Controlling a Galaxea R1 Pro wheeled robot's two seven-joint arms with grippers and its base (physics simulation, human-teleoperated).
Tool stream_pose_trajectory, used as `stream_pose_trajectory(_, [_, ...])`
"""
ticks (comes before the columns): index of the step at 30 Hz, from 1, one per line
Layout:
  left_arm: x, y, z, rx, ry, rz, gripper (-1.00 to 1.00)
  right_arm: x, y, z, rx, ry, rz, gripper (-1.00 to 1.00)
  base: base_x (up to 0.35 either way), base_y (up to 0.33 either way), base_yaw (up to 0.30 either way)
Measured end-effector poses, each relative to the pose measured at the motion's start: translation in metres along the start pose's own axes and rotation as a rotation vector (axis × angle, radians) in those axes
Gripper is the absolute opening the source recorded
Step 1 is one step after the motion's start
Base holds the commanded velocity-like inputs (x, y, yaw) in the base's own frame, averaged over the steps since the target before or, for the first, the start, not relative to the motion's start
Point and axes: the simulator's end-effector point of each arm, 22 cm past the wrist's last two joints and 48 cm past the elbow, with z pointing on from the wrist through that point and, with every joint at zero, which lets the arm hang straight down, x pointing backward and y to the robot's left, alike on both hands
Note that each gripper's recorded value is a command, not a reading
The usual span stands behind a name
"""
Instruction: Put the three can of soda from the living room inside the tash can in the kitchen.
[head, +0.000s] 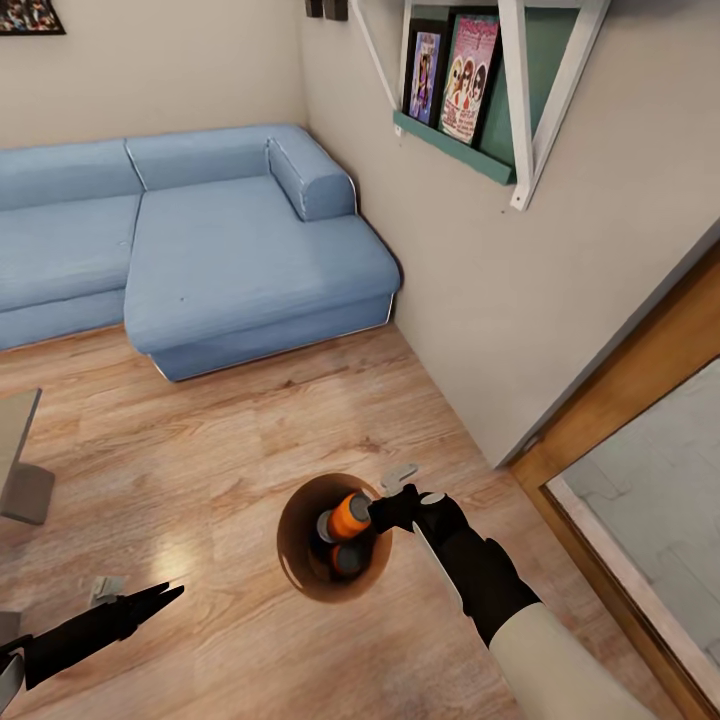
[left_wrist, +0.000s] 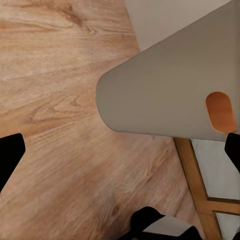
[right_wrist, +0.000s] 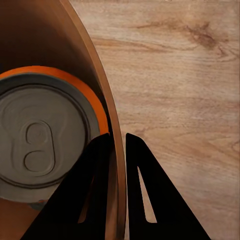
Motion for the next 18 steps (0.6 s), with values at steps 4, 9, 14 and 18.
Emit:
stream_pose_trajectory(4, [0.002,0.004,0.003,0.001,-0.002,0.003,1.00,0.003,-0.001,0.005,0.002,-0.003,-0.002,-1.00,0.000,0.000,0.000])
stream_pose_trajectory(9, [0.007,0.011,0.008,0.002,-0.003,0.003,1.00,0.008,-0.002,0.012,0.001,-0.004,-0.002,-1.00,0.000,0.000,0.000])
stream_pose_trajectory(14, [0.015,0.017,0.014,0.006,0.009,0.005,1.00,0.013,-0.003,0.020,0.002,-0.004,-0.002,-1.00,0.000,0.000,0.000])
stream_pose_trajectory(18, [0.026,0.020,0.020,0.013,0.035,0.008,1.00,0.017,-0.004,0.026,0.002,-0.005,-0.003,-1.00,0.000,0.000,0.000])
